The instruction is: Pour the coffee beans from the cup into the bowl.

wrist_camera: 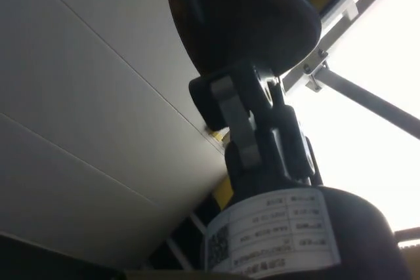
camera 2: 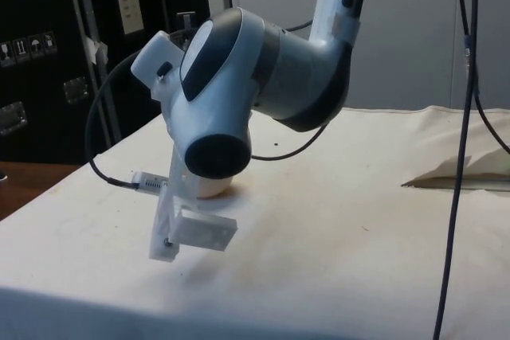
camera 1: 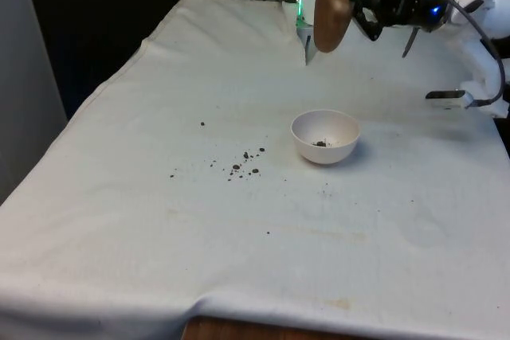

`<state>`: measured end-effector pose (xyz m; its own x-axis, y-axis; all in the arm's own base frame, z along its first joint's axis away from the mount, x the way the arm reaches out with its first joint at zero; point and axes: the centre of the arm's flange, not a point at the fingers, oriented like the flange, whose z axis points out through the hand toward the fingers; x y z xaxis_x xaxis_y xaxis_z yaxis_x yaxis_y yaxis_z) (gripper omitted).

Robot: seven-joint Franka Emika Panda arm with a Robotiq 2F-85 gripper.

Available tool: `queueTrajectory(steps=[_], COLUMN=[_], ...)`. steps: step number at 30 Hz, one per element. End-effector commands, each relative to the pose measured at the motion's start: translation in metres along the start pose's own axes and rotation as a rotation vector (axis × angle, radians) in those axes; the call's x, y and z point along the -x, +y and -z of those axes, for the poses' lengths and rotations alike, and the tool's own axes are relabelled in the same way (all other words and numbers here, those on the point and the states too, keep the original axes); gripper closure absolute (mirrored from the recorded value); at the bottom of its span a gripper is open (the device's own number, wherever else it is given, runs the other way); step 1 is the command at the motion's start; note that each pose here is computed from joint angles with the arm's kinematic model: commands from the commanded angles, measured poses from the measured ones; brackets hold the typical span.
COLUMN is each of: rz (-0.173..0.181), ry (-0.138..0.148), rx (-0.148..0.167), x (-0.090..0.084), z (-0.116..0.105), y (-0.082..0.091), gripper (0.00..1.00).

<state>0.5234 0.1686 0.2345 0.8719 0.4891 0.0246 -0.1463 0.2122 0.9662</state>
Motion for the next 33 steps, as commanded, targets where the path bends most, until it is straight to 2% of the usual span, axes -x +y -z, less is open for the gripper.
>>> queueTrajectory(steps=[1,6,7,8,9,16,17,18,19,23,24,25,33], rz=[0.003,-0.002,-0.003,-0.002,-0.005,-0.017,-0.015,-0.019,-0.024,-0.036,-0.037,-0.045,-0.079], ry=[0.002,0.0,0.001,0.001,-0.001,-0.005,-0.006,-0.008,-0.011,-0.022,-0.026,-0.028,-0.046], rx=[-0.006,-0.036,-0.017,-0.04,-0.048,-0.088,-0.066,-0.091,-0.103,-0.123,-0.105,-0.13,-0.169], x=[-0.001,-0.003,-0.002,-0.003,-0.003,-0.003,-0.003,-0.002,-0.001,0.0,0.0,0.001,0.001], z=[0.0,0.0,-0.001,0.0,-0.001,-0.004,-0.004,-0.006,-0.007,-0.011,-0.011,-0.015,-0.028], y=[-0.001,-0.001,-0.001,-0.001,-0.001,-0.003,-0.004,-0.003,-0.005,-0.007,-0.007,-0.007,-0.006], gripper=[1.0,1.0,1.0,1.0,1.0,1.0,1.0,1.0,1.0,1.0,1.0,1.0,1.0])
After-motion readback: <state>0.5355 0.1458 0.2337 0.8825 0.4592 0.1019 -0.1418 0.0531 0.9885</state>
